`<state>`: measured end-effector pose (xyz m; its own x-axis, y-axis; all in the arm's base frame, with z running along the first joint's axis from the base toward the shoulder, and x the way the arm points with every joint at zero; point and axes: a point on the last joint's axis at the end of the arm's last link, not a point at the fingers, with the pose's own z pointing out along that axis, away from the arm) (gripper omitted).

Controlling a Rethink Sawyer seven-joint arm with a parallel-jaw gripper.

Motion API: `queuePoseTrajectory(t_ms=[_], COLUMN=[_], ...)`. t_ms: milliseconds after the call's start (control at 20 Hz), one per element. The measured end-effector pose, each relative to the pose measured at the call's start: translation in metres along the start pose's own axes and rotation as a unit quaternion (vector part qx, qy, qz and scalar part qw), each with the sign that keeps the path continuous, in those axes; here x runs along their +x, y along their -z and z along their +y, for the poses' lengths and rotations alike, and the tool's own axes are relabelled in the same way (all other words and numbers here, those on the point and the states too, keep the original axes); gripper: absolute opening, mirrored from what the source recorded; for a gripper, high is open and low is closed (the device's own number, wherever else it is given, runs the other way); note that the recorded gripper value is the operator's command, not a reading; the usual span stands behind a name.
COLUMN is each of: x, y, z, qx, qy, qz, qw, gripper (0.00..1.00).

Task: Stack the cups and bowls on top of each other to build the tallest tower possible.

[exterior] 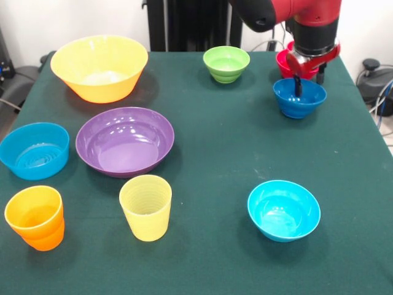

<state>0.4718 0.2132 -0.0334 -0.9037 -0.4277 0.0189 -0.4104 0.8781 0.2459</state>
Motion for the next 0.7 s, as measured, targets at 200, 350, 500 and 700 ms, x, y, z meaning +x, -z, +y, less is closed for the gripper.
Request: queuePoseTrajectory(t_ms=[200, 350, 500, 700], x=[-0.002, -0.002, -0.002, -0.007], y=[0.001, 0.002, 0.002, 0.012], z=[-0.001, -0.002, -0.003, -0.007], qx=[0.001, 0.001, 0.001, 0.005], qy=[0.002, 0.001, -0.001, -0.001], qz=[-0.006, -0.007, -0.008, -0.012], qw=[1.0000, 1.0000, 1.0000, 0.9999], gripper=[1.00, 1.00, 1.00, 1.00])
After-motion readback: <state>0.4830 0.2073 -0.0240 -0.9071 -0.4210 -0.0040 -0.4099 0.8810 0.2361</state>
